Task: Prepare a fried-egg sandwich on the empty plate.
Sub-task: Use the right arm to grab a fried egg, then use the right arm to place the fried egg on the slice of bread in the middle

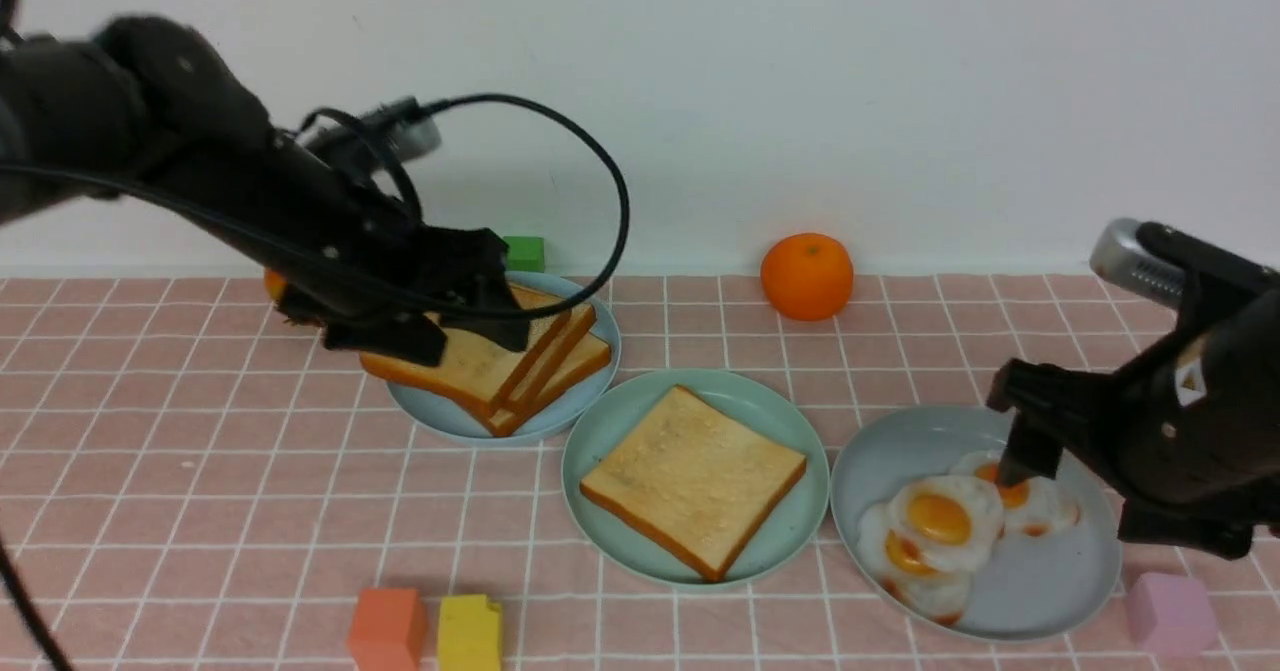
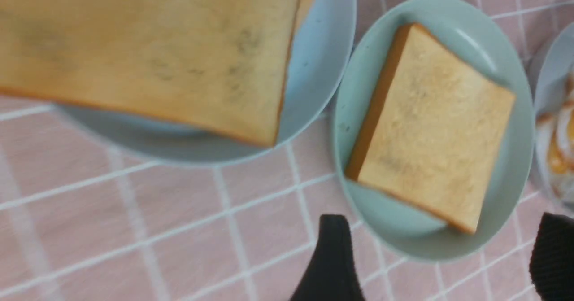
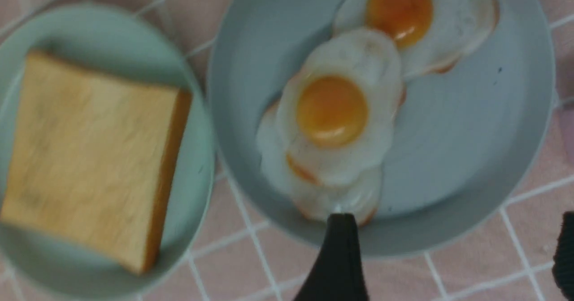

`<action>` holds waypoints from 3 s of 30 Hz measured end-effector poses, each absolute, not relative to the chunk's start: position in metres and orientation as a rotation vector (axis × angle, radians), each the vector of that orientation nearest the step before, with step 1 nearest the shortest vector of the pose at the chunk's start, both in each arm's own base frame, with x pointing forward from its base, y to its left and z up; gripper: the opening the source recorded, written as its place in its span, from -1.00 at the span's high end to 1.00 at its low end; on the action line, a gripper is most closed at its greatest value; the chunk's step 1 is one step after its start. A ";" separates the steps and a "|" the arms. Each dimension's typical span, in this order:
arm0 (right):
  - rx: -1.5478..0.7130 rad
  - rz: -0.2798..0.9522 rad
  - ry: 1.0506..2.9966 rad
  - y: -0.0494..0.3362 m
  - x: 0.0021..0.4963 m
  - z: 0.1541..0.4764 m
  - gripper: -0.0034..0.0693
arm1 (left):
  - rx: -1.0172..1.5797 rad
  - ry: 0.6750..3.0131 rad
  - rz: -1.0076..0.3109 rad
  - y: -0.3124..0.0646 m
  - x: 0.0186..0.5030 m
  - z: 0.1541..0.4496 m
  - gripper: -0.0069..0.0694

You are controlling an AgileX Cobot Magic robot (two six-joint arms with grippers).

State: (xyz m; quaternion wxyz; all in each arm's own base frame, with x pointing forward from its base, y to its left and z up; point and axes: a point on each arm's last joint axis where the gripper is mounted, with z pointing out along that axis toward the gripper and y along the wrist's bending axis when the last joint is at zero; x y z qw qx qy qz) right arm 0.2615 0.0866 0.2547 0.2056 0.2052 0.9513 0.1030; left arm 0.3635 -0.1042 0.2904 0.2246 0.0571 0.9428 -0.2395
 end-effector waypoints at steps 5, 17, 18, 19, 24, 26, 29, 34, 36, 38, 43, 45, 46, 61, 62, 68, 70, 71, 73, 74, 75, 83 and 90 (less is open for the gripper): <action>0.599 0.278 2.661 0.086 0.283 0.254 -0.73 | 0.267 2.550 -0.583 -0.113 0.329 0.329 -0.71; 0.934 0.316 2.717 0.091 0.323 0.198 -0.77 | 0.481 2.490 -0.587 -0.152 0.290 0.346 -0.70; 0.941 0.313 2.712 0.089 0.325 0.197 -0.77 | 0.482 2.490 -0.586 -0.152 0.290 0.346 -0.70; 0.948 0.312 2.708 0.088 0.326 0.195 -0.77 | 0.480 2.490 -0.587 -0.152 0.290 0.346 -0.70; 0.999 0.342 2.652 0.085 0.333 0.191 -0.77 | 0.478 2.490 -0.588 -0.152 0.290 0.346 -0.70; 1.021 0.353 2.636 0.086 0.337 0.185 -0.77 | 0.479 2.490 -0.590 -0.152 0.290 0.346 -0.70; 1.038 0.342 2.648 0.086 0.340 0.176 -0.77 | 0.479 2.490 -0.590 -0.152 0.290 0.346 -0.70; 1.045 0.352 2.635 0.086 0.345 0.167 -0.77 | 0.479 2.491 -0.590 -0.152 0.290 0.346 -0.70; 1.044 0.363 2.623 0.087 0.346 0.166 -0.76 | 0.479 2.491 -0.590 -0.152 0.290 0.346 -0.70; 1.052 0.373 2.616 0.087 0.347 0.166 -0.76 | 0.479 2.491 -0.591 -0.152 0.290 0.346 -0.70; 1.076 0.380 2.619 0.087 0.347 0.163 -0.72 | 0.479 2.491 -0.591 -0.152 0.290 0.346 -0.70; 1.077 0.379 2.620 0.087 0.347 0.163 -0.72 | 0.479 2.491 -0.591 -0.152 0.290 0.346 -0.70; 1.077 0.379 2.620 0.087 0.347 0.163 -0.72 | 0.479 2.491 -0.591 -0.152 0.290 0.346 -0.70; 1.061 0.340 2.669 0.087 0.346 0.155 -0.35 | 0.479 2.491 -0.591 -0.152 0.290 0.346 -0.70; 1.059 0.339 2.671 0.087 0.345 0.156 -0.20 | 0.479 2.491 -0.591 -0.152 0.290 0.346 -0.70; 1.040 0.351 2.659 0.086 0.343 0.168 0.42 | 0.479 2.491 -0.591 -0.152 0.290 0.346 -0.70; 1.034 0.354 2.657 0.086 0.342 0.170 0.52 | 0.479 2.491 -0.591 -0.152 0.290 0.346 -0.70; 1.023 0.360 2.653 0.086 0.342 0.173 0.56 | 0.479 2.491 -0.591 -0.152 0.290 0.346 -0.70; 1.016 0.359 2.655 0.086 0.342 0.174 0.56 | 0.479 2.491 -0.591 -0.152 0.290 0.346 -0.70; 1.016 0.358 2.657 0.086 0.342 0.174 0.56 | 0.479 2.491 -0.591 -0.152 0.290 0.346 -0.70; 1.012 0.357 2.658 0.086 0.342 0.174 0.56 | 0.479 2.491 -0.591 -0.152 0.290 0.346 -0.70; 0.924 0.357 2.651 0.085 0.340 0.185 0.57 | 0.479 2.492 -0.591 -0.152 0.289 0.346 -0.70; 0.688 0.381 2.598 0.084 0.337 0.213 0.58 | 0.480 2.492 -0.579 -0.151 0.290 0.346 -0.70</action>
